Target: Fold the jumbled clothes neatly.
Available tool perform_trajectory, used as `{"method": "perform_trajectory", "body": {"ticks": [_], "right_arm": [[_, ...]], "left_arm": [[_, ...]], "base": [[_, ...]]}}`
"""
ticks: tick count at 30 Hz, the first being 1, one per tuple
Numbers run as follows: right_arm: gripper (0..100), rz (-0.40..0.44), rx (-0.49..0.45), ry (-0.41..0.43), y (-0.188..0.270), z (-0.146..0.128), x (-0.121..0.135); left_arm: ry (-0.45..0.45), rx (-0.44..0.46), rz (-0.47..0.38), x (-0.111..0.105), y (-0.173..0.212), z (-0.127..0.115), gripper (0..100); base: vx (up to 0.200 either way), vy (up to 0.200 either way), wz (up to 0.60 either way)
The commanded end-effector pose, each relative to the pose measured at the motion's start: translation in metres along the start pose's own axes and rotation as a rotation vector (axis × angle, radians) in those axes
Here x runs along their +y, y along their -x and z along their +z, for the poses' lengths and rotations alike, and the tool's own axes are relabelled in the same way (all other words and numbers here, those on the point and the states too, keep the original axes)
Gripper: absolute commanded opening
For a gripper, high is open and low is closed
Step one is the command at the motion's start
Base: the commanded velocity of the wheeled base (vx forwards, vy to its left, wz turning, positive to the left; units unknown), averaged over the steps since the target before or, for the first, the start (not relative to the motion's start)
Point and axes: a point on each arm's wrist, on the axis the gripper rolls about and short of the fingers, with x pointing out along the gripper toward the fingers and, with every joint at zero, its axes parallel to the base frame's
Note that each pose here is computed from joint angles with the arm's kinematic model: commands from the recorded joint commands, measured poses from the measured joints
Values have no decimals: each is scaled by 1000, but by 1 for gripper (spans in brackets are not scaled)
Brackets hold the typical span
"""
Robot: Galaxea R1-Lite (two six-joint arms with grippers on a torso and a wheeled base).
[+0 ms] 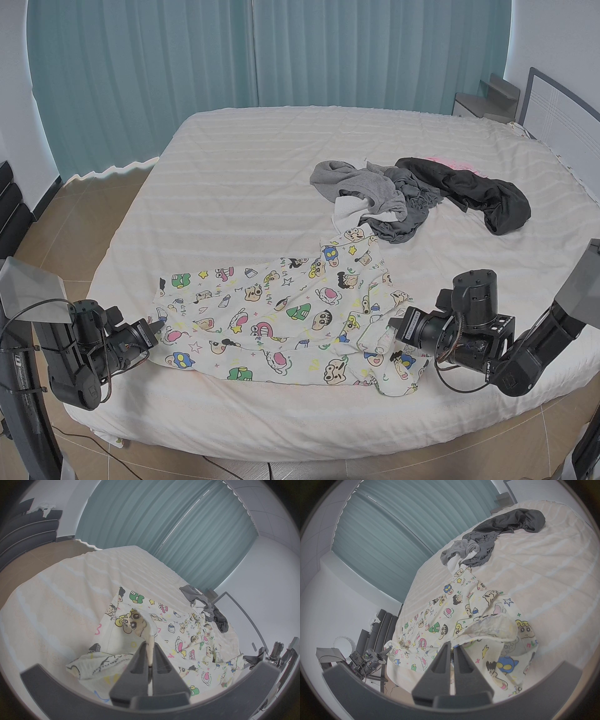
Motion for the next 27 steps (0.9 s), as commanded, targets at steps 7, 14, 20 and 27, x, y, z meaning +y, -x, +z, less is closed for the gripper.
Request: {"method": "perform_trajectory", "body": {"ticks": [7, 14, 20, 27], "right_arm": [[0, -6, -27, -7, -27, -2, -11], [0, 11, -63, -13, -33, -1, -15], [0, 23, -105, -15, -39, 0, -22], [0, 22, -131, -14, -42, 5, -27]], "left_arm": [[63, -68, 44, 5, -18, 4, 0], [113, -91, 57, 6, -21, 7, 0], [137, -100, 64, 8, -24, 7, 0], [189, -121, 61, 9, -27, 10, 0]], "base": [[0, 0, 0], [0, 0, 0], [0, 0, 0], [0, 0, 0]]}}
